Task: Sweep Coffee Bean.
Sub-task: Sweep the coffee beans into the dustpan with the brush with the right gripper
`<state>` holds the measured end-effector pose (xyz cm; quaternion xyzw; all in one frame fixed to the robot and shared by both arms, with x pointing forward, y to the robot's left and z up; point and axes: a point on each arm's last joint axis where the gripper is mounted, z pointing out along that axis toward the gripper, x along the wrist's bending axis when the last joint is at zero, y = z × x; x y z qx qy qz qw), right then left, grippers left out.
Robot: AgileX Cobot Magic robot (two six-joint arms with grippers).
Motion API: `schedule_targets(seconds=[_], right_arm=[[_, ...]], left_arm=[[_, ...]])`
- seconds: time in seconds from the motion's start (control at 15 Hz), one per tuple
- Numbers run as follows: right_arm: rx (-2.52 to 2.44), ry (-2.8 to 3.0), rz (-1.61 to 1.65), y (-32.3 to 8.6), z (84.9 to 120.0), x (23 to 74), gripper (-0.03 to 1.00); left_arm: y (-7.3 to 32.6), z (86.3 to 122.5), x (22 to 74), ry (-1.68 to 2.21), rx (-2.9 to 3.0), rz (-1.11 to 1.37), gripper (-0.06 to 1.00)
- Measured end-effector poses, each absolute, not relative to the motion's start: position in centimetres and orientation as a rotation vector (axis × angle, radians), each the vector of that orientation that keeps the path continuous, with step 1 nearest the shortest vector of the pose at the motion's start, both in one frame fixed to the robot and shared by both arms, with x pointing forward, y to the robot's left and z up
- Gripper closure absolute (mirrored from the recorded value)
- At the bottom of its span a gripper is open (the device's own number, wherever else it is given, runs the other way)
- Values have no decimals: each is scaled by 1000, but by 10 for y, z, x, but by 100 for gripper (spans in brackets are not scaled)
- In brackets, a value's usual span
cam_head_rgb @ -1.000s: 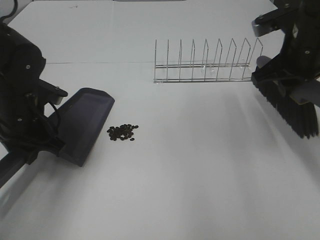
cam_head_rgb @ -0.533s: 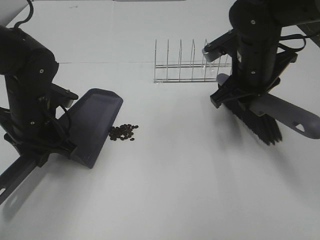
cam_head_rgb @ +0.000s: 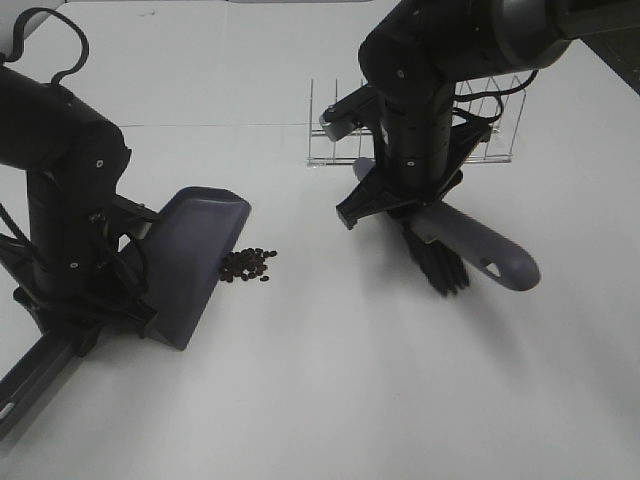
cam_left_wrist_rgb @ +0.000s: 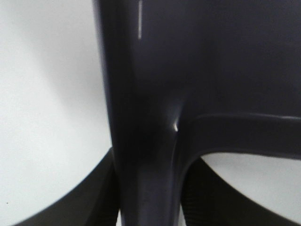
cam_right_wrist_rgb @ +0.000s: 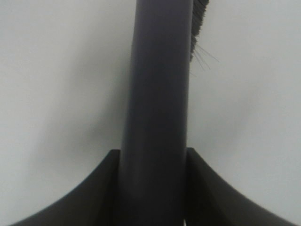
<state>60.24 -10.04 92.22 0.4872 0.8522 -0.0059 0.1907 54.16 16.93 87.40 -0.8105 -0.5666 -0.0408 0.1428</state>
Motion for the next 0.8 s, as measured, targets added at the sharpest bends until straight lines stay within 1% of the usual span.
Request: schedule_targets(seconds=[0.4, 0.6, 0.8], right_arm=[[1630, 2526, 284, -67, 896, 602, 68], [1725, 2533, 469, -54, 898, 602, 68], [1738, 2535, 513, -52, 898, 602, 68]], left_arm=[[165, 871, 540, -1618, -2377, -54, 63], [165, 869, 541, -1607, -2361, -38, 63], [171, 871, 543, -1681, -2317, -22, 63]])
